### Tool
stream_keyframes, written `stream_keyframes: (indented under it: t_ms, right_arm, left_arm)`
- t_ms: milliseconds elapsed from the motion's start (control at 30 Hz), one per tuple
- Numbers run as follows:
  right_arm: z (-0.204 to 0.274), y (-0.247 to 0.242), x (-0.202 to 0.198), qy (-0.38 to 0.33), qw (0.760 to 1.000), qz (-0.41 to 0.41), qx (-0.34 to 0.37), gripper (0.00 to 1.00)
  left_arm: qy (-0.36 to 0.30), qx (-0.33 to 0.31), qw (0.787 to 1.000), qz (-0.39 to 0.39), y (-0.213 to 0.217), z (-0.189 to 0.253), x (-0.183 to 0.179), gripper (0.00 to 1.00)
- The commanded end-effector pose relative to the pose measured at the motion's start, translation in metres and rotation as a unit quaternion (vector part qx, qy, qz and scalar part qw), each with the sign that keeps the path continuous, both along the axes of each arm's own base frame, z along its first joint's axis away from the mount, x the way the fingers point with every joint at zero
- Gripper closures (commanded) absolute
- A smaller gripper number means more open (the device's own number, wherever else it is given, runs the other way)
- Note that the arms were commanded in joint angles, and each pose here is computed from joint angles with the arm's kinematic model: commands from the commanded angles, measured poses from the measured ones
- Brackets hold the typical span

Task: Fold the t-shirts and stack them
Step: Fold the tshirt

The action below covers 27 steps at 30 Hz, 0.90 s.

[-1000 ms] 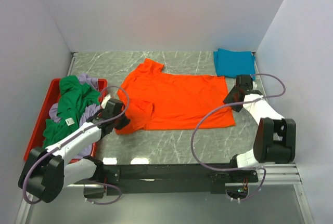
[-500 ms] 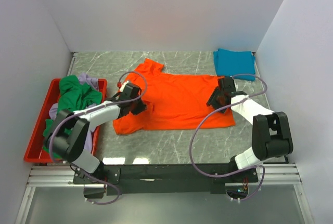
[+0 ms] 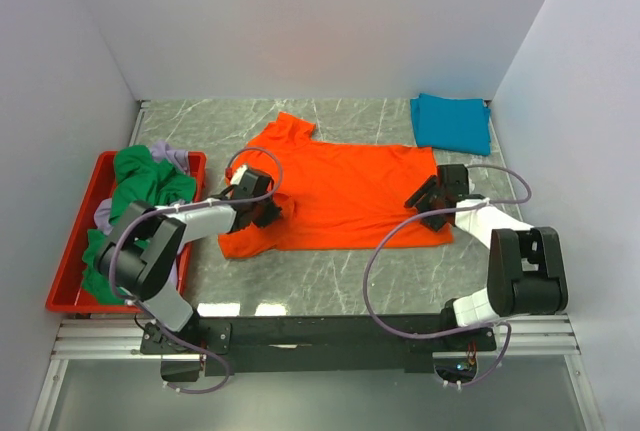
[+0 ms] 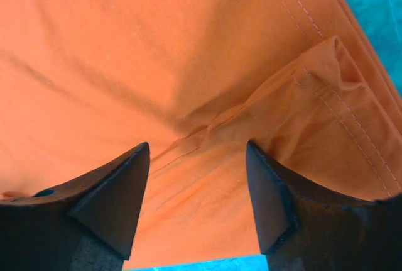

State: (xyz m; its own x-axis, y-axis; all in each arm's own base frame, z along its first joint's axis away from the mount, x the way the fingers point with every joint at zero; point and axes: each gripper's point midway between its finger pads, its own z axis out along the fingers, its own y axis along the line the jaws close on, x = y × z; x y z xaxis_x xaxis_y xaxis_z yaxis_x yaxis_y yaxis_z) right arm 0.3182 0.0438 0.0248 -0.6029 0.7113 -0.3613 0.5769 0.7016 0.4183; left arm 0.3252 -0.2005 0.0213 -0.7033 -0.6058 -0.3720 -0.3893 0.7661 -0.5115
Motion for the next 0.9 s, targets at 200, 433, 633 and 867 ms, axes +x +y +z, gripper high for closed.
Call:
stream_keyframes:
  t_ms: [200,433,633,867]
  right_arm:
    - [-0.019,-0.005,-0.061,0.07,0.997,-0.042,0.015,0.26]
    - [-0.029,0.002,-0.102,0.089,0.995,-0.038,0.036,0.25]
    - [-0.026,0.002,-0.127,0.077,0.996,-0.039,0.038,0.25]
    - [0.024,0.003,-0.094,0.0,0.999,-0.019,0.034,0.25]
  left_arm:
    - [0.048,0.045,0.997,0.031,0.041,-0.027,-0.052,0.99]
    - [0.057,0.037,0.997,0.034,0.055,-0.03,-0.087,0.99]
    - [0.05,0.03,0.998,0.039,0.067,-0.023,-0.108,0.99]
    - [-0.012,0.036,0.999,0.029,0.058,0.031,-0.071,0.86]
